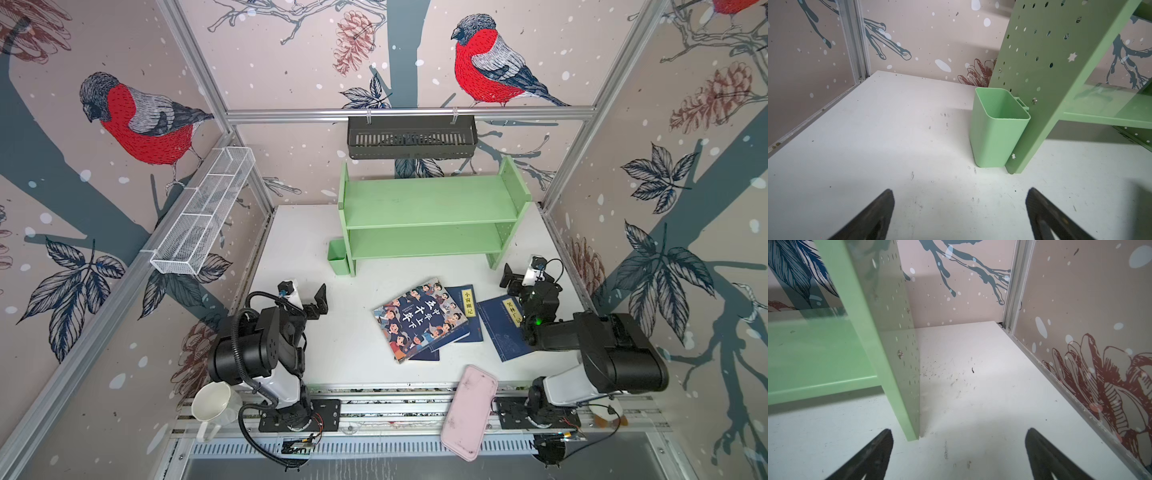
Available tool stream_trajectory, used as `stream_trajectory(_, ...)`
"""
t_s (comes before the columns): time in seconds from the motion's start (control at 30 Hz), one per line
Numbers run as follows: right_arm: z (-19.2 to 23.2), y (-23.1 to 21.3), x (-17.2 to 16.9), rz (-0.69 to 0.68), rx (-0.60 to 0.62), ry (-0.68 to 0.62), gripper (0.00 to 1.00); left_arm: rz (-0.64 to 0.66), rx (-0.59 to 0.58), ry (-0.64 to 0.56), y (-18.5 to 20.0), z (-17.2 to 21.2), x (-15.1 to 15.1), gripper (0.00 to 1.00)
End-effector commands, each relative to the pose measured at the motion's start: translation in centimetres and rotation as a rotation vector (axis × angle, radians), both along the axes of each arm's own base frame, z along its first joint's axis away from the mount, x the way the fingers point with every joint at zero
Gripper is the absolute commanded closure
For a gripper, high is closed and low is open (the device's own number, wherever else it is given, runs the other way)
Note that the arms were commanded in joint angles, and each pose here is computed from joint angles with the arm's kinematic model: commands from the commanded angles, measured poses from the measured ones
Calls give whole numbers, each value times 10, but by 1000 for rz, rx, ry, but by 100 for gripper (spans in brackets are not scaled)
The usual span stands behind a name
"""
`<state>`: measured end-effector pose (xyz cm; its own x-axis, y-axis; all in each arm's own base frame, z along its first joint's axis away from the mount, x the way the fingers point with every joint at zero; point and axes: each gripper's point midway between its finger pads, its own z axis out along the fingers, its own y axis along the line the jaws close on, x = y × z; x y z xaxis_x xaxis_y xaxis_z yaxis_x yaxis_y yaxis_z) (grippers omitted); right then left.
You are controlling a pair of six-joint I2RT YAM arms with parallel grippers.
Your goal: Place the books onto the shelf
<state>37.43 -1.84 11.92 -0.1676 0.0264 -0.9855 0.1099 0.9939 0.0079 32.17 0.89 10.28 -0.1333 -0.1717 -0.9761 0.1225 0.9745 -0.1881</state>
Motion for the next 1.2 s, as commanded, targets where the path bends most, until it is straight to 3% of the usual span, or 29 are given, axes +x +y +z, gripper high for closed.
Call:
stream_trajectory(0.0,5,3,1,15,2,-18,0,9,64,-221,1,53,1,1)
stream_trajectory(1.17,6,4,1,5,-7,-22,0,9,65,-222,2,53,1,1)
